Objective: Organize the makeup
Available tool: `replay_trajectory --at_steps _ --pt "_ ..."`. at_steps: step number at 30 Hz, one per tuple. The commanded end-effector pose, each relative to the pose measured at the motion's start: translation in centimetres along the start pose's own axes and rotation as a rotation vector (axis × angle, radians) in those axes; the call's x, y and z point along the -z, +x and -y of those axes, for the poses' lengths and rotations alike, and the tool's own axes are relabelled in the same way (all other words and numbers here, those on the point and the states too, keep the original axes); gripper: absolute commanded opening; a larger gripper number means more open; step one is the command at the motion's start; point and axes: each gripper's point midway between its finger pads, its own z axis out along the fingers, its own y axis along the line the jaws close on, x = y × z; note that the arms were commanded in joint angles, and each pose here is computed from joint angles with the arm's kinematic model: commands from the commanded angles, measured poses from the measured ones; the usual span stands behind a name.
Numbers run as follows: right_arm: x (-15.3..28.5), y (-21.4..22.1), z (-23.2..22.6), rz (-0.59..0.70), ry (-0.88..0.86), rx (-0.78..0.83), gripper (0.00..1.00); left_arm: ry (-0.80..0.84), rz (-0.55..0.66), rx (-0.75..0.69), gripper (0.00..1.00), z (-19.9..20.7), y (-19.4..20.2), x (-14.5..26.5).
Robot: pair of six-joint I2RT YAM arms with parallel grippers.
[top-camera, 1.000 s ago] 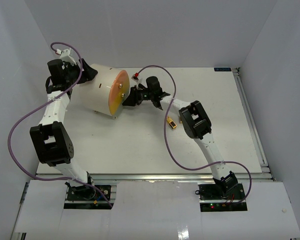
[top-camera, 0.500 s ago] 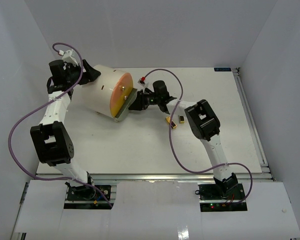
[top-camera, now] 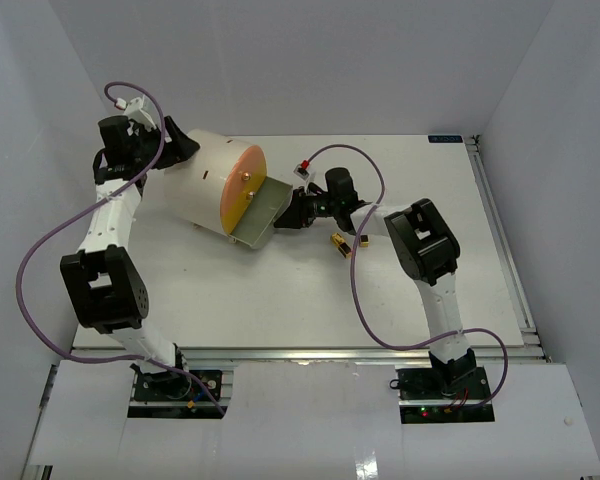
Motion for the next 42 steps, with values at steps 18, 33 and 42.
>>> replay_trajectory --at_steps 18,33,42 --pt "6.8 -5.8 -4.1 0.009 0.038 0.223 0.8 0.189 0.174 -0.122 0.87 14.4 -3.4 10.0" --pt "26.9 -3.6 -3.5 0.041 0.432 0.106 0.84 0.296 -0.235 0.097 0.85 30.8 18.5 7.7" --pt "33.5 -3.1 -0.3 0.121 0.573 0.008 0.84 -0.061 -0.457 0.079 0.97 31.5 30.8 1.2"
